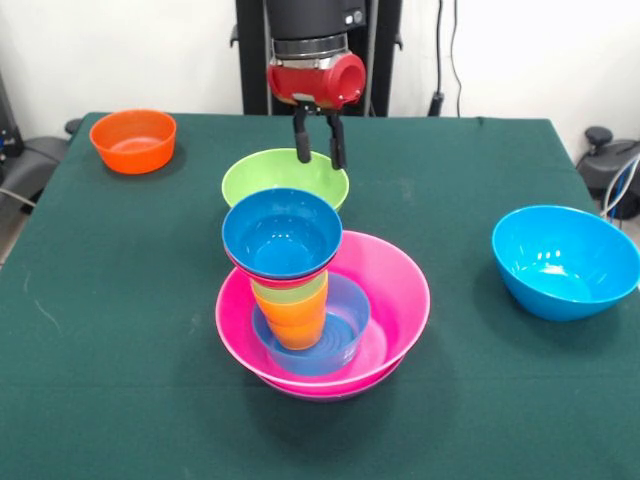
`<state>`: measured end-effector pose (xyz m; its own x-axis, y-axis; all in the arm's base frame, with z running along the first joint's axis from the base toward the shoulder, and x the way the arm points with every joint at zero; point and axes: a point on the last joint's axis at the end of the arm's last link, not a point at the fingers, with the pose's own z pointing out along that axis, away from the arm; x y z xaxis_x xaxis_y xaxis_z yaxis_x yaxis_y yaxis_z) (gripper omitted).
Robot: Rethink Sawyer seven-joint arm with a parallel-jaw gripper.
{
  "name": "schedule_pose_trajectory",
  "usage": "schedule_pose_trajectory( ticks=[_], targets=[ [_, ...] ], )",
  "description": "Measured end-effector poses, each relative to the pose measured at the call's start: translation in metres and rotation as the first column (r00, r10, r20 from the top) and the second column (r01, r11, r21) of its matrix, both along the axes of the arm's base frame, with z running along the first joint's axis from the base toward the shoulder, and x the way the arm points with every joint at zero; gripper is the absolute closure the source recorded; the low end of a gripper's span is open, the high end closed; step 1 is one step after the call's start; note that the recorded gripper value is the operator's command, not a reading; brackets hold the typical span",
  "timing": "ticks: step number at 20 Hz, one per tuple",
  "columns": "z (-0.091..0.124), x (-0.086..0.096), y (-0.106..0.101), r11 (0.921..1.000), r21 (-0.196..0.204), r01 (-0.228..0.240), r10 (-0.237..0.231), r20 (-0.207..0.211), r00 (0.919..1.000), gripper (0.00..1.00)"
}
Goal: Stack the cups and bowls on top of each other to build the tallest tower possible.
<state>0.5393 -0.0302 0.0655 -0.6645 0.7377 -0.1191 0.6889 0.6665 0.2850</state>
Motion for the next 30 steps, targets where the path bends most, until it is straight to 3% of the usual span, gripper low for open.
schedule_pose_trajectory(
  ticks=[11, 17, 25, 30],
  targets=[
    [-0.033, -0.006, 0.034, 0.9983, 0.045, -0.037, 0.038, -0.04, 0.9985, 0.0],
    [-0.051, -0.012, 0.042, 0.9967, 0.075, -0.029, 0.032, -0.041, 0.9986, 0.0],
    [-0.053, -0.015, 0.027, 0.9971, 0.074, -0.016, 0.019, -0.041, 0.999, 0.0],
    [-0.053, -0.021, -0.003, 0.9982, 0.06, 0.004, -0.003, -0.032, 0.9995, 0.0]
  ],
)
